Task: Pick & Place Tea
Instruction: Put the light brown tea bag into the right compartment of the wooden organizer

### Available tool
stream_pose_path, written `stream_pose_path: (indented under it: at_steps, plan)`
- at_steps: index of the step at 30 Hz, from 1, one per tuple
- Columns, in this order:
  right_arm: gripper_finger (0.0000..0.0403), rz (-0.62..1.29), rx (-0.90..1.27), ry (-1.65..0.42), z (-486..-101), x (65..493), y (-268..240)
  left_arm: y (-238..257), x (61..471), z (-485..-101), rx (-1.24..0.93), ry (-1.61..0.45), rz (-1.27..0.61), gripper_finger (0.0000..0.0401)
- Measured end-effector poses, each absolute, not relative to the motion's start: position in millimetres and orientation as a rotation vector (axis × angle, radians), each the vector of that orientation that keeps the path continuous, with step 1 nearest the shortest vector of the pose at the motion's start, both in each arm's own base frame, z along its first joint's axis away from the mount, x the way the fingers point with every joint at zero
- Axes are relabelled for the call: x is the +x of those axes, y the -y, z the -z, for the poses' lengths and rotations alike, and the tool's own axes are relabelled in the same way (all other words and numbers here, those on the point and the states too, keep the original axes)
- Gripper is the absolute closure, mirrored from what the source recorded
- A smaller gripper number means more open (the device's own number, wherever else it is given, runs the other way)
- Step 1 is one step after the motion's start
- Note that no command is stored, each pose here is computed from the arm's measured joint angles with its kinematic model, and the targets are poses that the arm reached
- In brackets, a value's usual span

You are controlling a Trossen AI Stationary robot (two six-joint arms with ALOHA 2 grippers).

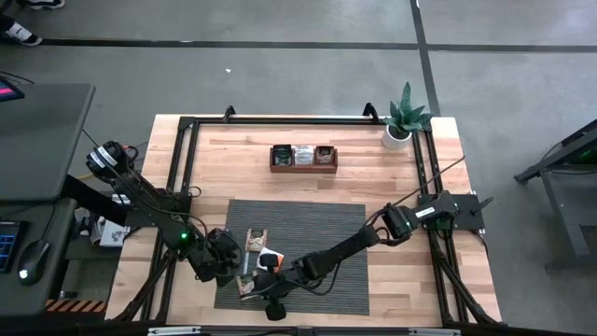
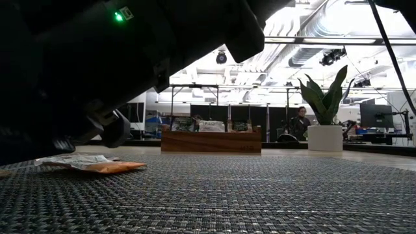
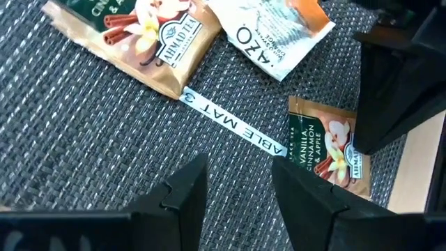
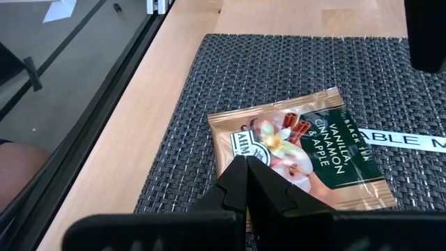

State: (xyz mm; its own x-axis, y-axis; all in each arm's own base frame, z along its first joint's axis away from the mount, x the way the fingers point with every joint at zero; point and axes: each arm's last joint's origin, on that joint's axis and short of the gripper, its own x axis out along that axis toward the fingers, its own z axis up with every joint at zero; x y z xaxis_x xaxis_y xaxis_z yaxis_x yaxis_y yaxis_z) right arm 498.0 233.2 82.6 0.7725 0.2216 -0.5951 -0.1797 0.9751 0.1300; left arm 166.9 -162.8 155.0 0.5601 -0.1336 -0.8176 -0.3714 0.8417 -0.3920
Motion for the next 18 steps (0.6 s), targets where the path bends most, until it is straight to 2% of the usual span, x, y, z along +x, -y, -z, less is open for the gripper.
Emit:
stream_pose_path:
  at_steps: [10, 18]
  plan:
    - [0.0403, -0.219, 0.061, -0.646, -82, 498, -233, 164, 167, -155, -0.710, -1.010, -0.188, 0.0242]
    - [0.0403, -0.218, 0.052, -0.644, -82, 498, -233, 173, 174, -150, -0.782, -1.015, -0.136, 0.0242]
